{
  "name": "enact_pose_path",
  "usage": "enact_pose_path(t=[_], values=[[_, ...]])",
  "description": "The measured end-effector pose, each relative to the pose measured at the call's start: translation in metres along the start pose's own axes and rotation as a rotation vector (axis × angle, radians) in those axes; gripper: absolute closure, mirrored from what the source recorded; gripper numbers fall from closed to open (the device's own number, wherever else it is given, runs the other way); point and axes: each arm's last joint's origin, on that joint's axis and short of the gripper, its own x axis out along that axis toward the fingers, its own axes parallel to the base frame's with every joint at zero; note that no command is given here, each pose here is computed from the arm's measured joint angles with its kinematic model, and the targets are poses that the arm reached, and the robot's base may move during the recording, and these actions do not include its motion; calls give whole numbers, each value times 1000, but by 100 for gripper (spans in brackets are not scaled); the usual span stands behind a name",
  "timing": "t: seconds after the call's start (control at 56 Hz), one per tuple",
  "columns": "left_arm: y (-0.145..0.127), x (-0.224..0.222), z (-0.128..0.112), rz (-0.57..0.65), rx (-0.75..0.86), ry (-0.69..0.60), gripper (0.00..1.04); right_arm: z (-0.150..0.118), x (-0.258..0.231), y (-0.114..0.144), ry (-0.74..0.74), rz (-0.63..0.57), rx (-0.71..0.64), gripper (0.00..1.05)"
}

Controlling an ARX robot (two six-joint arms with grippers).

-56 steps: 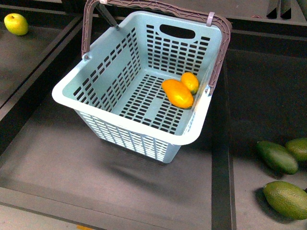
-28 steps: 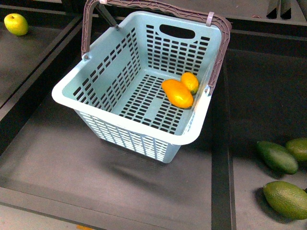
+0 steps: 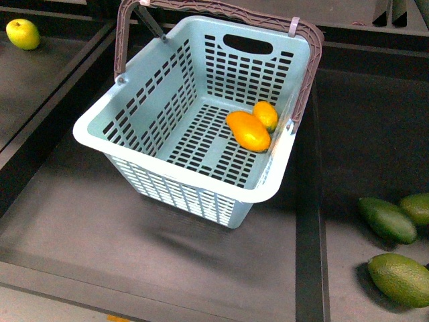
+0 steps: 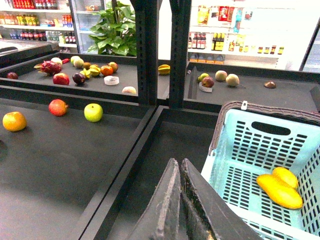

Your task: Pick lemon and mango into basket

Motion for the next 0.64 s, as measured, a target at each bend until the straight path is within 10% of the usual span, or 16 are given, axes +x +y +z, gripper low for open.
enact_pose_path(t=[0.197, 0.643], values=[[0, 0, 0, 0, -1, 0, 101, 0, 0, 0, 0, 0, 0, 9], [0, 0, 0, 0, 0, 0, 6, 0, 0, 0, 0, 0, 0, 9]])
